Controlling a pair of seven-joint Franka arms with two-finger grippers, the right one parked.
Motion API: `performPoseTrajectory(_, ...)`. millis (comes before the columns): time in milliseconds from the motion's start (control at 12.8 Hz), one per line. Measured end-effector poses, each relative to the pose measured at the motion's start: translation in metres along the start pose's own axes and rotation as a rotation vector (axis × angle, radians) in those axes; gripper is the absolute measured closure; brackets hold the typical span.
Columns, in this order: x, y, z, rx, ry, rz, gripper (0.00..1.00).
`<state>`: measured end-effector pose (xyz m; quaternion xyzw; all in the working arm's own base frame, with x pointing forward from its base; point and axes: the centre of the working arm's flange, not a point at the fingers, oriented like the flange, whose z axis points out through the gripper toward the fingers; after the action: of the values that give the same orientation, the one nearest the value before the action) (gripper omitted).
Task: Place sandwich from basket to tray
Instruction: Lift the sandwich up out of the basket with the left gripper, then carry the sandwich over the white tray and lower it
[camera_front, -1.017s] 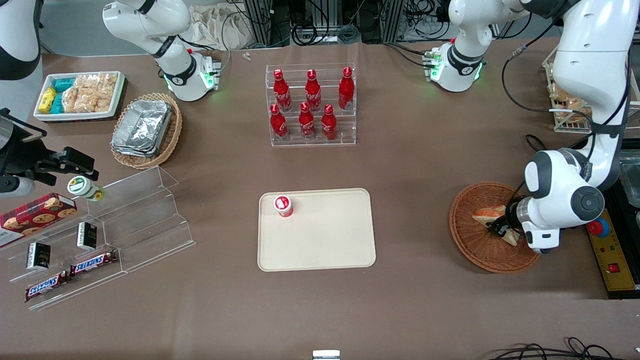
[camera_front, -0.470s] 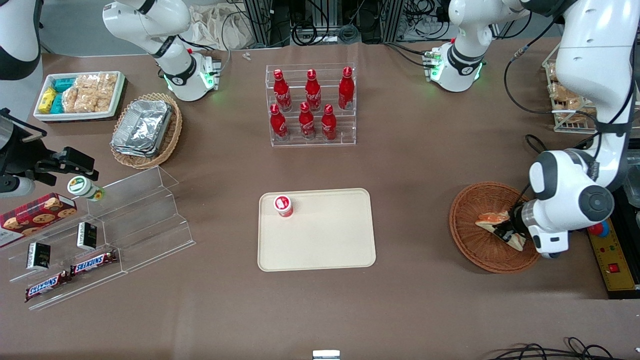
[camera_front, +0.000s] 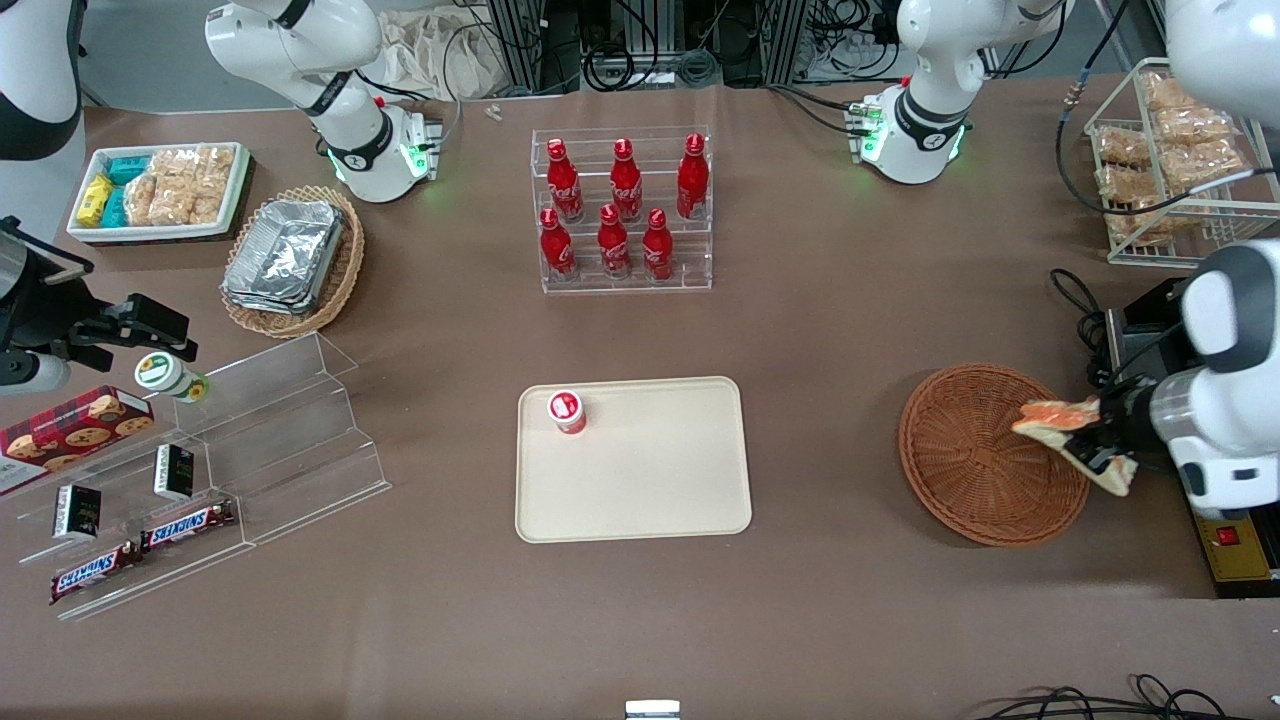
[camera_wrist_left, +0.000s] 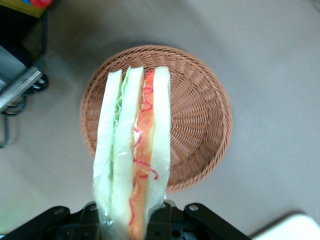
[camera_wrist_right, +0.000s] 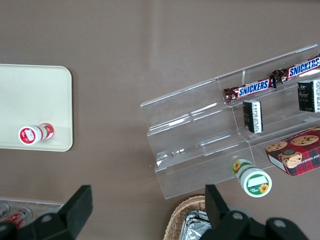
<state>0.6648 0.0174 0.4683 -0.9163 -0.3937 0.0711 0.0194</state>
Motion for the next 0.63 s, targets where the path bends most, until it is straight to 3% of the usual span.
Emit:
performPoseTrajectory(157, -0.023, 0.001, -0.049, -0.017, 0.013, 0.076, 0.79)
performPoseTrajectory(391, -0.072, 0.027, -0.104, -0.087, 0.051, 0.24, 0.79)
performPoseTrajectory(626, -0.12, 0.083, -0.083, -0.103, 0.04, 0.457, 0.79)
